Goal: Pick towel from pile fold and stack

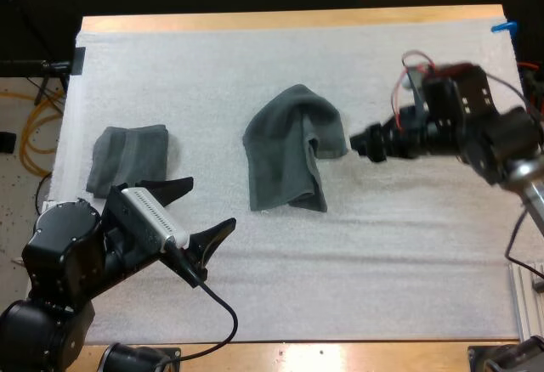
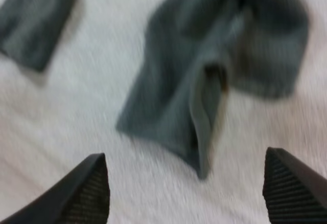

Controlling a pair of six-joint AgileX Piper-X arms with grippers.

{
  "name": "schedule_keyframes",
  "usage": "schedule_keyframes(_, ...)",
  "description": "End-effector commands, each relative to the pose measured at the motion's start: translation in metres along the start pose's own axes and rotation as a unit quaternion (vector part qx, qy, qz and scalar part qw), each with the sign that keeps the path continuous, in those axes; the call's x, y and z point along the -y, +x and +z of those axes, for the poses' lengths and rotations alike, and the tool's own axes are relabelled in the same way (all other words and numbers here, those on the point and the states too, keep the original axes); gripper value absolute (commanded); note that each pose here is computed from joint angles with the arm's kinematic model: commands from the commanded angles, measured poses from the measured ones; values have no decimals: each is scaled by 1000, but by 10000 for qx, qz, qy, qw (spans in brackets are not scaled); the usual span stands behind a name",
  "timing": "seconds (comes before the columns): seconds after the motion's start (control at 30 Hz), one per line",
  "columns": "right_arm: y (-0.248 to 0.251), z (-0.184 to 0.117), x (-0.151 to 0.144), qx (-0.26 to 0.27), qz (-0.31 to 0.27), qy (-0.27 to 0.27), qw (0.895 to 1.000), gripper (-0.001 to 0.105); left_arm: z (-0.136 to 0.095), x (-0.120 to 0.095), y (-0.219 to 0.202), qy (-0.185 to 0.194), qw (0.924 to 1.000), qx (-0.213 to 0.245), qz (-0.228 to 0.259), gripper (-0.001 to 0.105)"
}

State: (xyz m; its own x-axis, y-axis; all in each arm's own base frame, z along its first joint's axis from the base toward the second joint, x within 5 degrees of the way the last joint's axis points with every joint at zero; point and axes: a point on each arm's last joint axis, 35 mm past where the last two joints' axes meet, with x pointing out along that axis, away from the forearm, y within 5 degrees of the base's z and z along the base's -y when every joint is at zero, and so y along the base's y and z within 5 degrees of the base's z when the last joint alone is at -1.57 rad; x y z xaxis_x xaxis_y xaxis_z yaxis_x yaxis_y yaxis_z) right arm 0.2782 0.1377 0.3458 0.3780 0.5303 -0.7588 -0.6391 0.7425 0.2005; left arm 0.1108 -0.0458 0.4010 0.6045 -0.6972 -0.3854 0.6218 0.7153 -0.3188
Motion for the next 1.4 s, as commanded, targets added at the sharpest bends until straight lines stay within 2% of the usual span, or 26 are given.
schedule_keyframes(0.0,-2,-10,-2,-74,1,-39,10000,62,2,2,-1,-10,10000,46,-72,78)
schedule_keyframes(0.33,12,-70,-3,-391,44,110,9992,62,1,2,-1,-263,9996,9,-69,78)
schedule_keyframes(0.53,36,-91,3,-277,67,72,9996,62,1,2,-1,-262,9996,10,-69,78)
schedule_keyframes(0.63,49,-102,6,-384,79,110,9992,62,1,2,-1,-262,9996,10,-69,78)
schedule_keyframes(0.8,72,-110,13,-557,137,175,9982,62,1,2,-1,-262,9996,10,-69,78)
schedule_keyframes(1.0,101,-114,19,-662,596,339,9955,61,1,2,-1,-262,9996,10,-69,78)
schedule_keyframes(1.07,109,-116,21,-713,800,397,9934,57,1,2,-1,-262,9996,10,-69,78)
schedule_keyframes(1.13,118,-118,22,-738,1032,440,9909,44,1,2,-1,-262,9996,10,-69,78)
schedule_keyframes(1.2,125,-119,23,-731,1204,473,9889,38,1,2,-1,-262,9996,10,-69,78)
schedule_keyframes(1.37,141,-120,19,-741,1366,385,9871,38,1,2,-1,-262,9996,10,-69,78)
